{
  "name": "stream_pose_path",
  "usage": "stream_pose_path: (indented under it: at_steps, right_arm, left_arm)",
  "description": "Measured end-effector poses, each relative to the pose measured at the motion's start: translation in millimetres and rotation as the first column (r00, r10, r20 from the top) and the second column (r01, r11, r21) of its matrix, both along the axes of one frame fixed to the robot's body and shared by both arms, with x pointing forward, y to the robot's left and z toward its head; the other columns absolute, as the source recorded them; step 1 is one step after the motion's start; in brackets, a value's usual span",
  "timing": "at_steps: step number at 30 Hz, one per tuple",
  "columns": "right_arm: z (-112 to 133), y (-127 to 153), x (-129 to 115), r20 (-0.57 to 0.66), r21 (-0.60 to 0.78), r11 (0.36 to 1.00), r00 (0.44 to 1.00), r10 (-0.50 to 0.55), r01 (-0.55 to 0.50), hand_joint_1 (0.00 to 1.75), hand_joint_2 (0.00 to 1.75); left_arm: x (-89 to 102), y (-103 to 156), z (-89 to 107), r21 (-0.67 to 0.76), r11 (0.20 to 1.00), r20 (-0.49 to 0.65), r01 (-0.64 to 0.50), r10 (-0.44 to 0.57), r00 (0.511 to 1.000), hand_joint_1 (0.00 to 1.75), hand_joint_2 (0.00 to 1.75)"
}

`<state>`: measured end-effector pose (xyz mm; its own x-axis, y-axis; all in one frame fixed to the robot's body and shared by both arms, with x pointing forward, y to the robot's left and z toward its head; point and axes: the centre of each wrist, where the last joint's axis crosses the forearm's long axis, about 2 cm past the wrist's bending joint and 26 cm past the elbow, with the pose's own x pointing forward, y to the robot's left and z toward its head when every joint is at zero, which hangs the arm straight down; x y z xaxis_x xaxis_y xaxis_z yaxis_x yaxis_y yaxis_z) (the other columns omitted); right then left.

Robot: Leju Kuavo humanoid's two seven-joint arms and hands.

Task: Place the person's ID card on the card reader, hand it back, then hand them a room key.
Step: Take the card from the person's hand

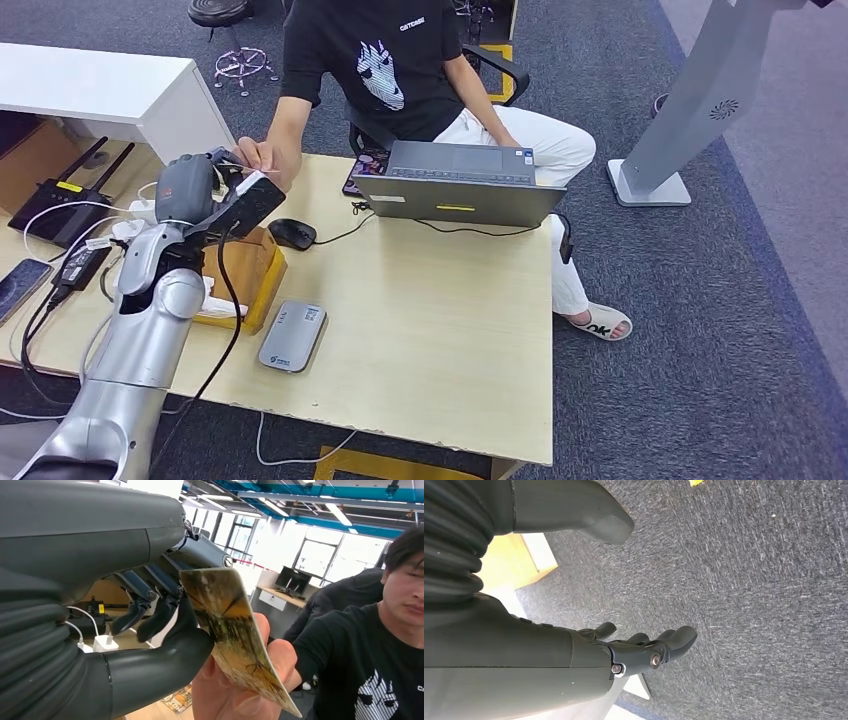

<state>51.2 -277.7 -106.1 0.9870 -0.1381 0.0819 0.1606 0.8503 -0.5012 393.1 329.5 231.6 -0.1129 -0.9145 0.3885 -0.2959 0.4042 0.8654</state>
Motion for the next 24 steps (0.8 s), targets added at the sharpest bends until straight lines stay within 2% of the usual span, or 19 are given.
stream_pose_path:
  at_steps: [12,24]
  right_arm:
    - [-0.2,0.7,-0.8,-0.006,0.007,1.000,1.000,0.009,-0.009,0.00,1.75]
    - [-0.6,0.7,-3.6,-0.007,0.008,1.000,1.000,0.004,-0.004,0.00,1.75]
  left_arm:
    - [0.1,-2.7,-12.4,0.052,0.998,-0.094,0.045,-0.040,0.995,1.75,1.75]
    - [-6.2,-18.2,-28.6,0.204,0.940,-0.314,0.275,-0.203,0.927,1.75,1.75]
